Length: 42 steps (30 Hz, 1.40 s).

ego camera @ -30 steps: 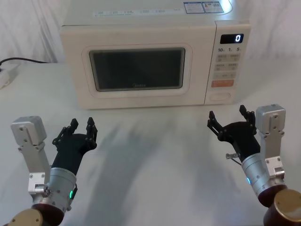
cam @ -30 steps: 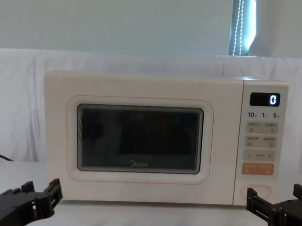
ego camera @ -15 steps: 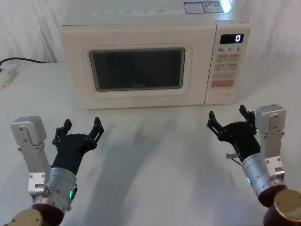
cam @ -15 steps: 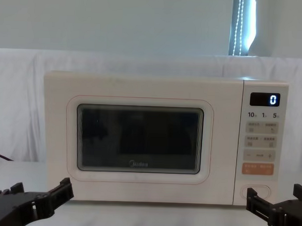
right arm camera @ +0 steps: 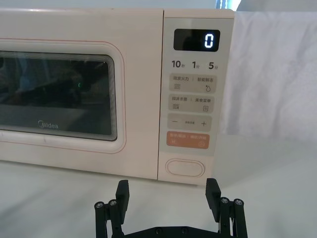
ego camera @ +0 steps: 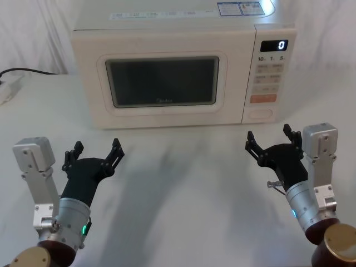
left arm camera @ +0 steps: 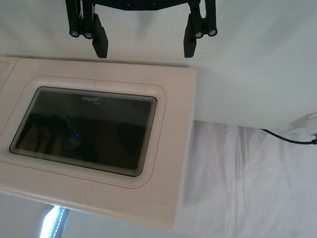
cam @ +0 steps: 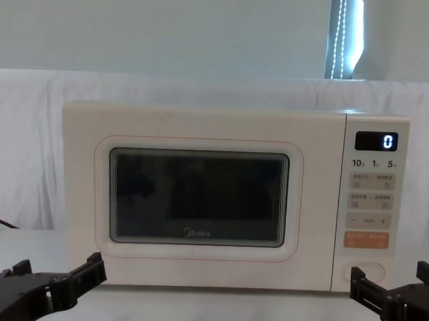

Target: Press the button to open the microwave door with one hand; close the microwave door with the other hand.

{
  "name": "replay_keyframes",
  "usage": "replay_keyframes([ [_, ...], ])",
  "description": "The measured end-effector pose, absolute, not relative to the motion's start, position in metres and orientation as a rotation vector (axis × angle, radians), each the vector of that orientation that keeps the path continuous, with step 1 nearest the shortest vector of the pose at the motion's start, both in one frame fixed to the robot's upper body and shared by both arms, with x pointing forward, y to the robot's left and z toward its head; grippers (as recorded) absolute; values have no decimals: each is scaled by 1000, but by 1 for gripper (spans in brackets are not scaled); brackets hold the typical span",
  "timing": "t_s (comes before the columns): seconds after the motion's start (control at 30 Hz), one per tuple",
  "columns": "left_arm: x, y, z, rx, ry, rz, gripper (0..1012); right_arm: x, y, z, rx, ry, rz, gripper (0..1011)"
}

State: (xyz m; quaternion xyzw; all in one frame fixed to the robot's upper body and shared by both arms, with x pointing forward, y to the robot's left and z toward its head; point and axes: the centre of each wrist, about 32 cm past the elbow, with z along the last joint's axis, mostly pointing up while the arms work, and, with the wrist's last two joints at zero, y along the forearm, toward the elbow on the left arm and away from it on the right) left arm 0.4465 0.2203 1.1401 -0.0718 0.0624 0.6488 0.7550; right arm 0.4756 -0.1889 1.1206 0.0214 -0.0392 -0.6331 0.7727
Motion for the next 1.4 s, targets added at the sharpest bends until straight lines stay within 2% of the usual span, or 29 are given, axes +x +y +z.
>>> replay_keyframes([
  [1.4, 446, 220, 1140, -157, 136, 1415, 1001, 476, -189, 1121, 46, -85, -1372, 1002],
])
